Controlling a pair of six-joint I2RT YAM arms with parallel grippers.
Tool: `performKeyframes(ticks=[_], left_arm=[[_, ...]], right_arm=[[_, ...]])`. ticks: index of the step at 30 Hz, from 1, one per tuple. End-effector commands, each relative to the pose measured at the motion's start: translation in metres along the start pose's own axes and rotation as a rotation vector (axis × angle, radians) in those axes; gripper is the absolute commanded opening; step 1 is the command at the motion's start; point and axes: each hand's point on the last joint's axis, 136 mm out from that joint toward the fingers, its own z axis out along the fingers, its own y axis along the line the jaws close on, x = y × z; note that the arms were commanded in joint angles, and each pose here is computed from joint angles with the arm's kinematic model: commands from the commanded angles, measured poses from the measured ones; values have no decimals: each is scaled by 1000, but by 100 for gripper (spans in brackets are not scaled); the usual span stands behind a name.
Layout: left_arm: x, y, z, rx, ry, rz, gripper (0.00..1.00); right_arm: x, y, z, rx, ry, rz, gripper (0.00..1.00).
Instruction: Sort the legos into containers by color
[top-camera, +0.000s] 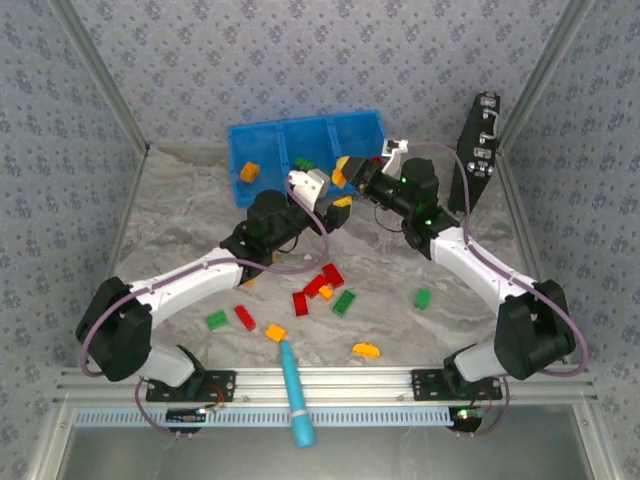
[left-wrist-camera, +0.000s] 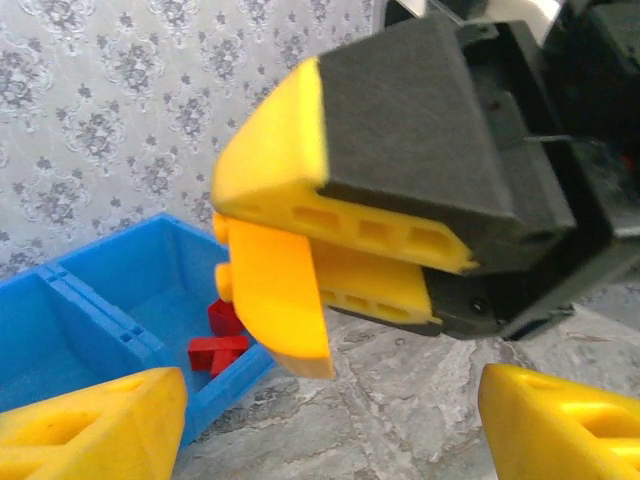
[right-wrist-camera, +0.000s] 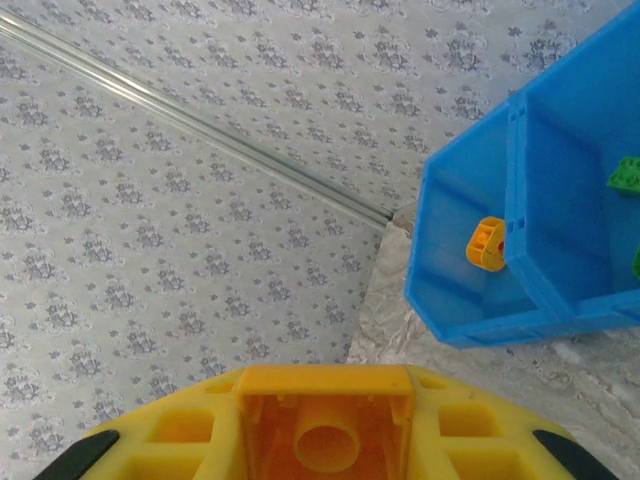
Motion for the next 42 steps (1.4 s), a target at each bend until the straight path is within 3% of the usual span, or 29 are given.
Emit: performKeyframes(ticks=[1, 10, 31, 42], left_arm=[[-33, 5, 2, -48, -84, 3, 77], [-31, 10, 2, -82, -79, 5, 74], [-28, 17, -5, -124, -100, 34, 34], [-22, 39, -5, -253, -45, 63, 27]], right_arm=[[6, 17, -4, -56, 14, -2, 29], [24, 19, -4, -64, 49, 26, 29], [46, 13, -1, -54, 122, 85, 30], [43, -6, 3, 3, 129, 67, 37]])
